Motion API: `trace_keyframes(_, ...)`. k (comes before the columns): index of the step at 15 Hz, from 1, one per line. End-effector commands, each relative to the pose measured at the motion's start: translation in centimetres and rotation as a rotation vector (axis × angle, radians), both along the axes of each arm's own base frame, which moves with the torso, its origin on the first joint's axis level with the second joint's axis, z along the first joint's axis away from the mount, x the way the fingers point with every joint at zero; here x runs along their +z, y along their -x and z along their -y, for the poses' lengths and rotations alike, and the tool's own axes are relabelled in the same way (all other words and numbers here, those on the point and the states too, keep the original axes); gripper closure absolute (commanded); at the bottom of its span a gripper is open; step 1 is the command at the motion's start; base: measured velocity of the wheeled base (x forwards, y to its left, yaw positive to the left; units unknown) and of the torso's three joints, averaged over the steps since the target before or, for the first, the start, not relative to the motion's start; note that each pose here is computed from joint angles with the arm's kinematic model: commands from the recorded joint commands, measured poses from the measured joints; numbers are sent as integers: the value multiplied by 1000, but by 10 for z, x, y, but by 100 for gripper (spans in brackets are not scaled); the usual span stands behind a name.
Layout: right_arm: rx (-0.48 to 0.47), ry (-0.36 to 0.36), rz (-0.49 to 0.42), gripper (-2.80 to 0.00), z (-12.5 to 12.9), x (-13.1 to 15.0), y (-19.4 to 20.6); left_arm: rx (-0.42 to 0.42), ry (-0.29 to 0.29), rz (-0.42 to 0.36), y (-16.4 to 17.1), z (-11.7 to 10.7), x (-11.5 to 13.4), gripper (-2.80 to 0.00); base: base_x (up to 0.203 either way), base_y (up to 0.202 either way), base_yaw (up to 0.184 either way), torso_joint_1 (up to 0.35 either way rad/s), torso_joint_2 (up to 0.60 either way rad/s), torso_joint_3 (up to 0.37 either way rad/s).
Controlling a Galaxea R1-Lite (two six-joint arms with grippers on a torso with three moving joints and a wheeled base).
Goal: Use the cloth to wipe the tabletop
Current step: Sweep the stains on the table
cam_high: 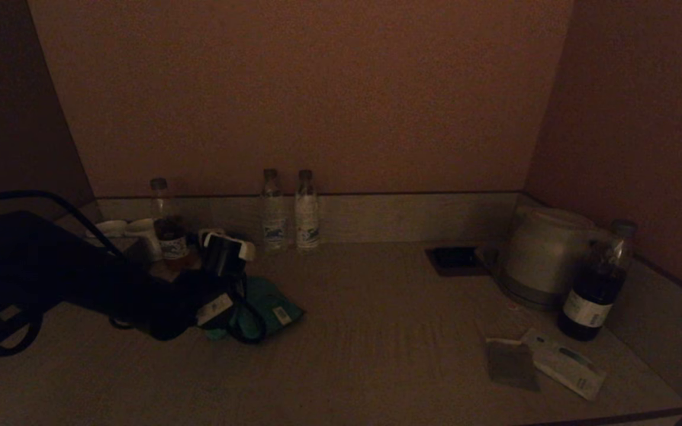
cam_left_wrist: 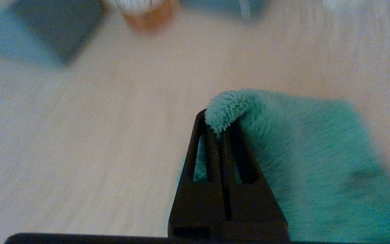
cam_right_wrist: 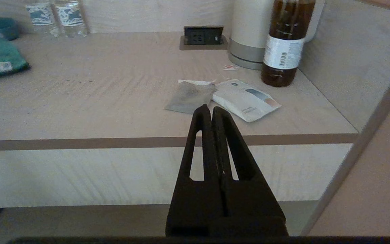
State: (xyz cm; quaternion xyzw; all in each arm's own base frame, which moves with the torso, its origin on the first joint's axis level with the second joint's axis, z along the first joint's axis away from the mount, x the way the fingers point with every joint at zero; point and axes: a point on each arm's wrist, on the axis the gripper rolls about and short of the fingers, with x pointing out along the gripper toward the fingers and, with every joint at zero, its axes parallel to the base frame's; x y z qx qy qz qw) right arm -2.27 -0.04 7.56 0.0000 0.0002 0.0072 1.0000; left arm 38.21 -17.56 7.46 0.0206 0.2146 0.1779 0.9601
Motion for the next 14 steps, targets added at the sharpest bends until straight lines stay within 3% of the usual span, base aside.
trace_keyframes(1,1,0,0,0,0,0,0,21,3,31,-30,8,-6,0,0,0,0,0,0,0)
trace_keyframes(4,1,0,0,0,0,0,0,-10,-20,13,-52,36,-23,0,0,0,0,0,0,0)
trace_keyframes(8,1,0,0,0,0,0,0,-133,-37,-24,-35,92,-38,0,0,0,0,0,0,0)
trace_keyframes(14,1,0,0,0,0,0,0,-235,-20,-63,5,138,-51,0,0,0,0,0,0,0)
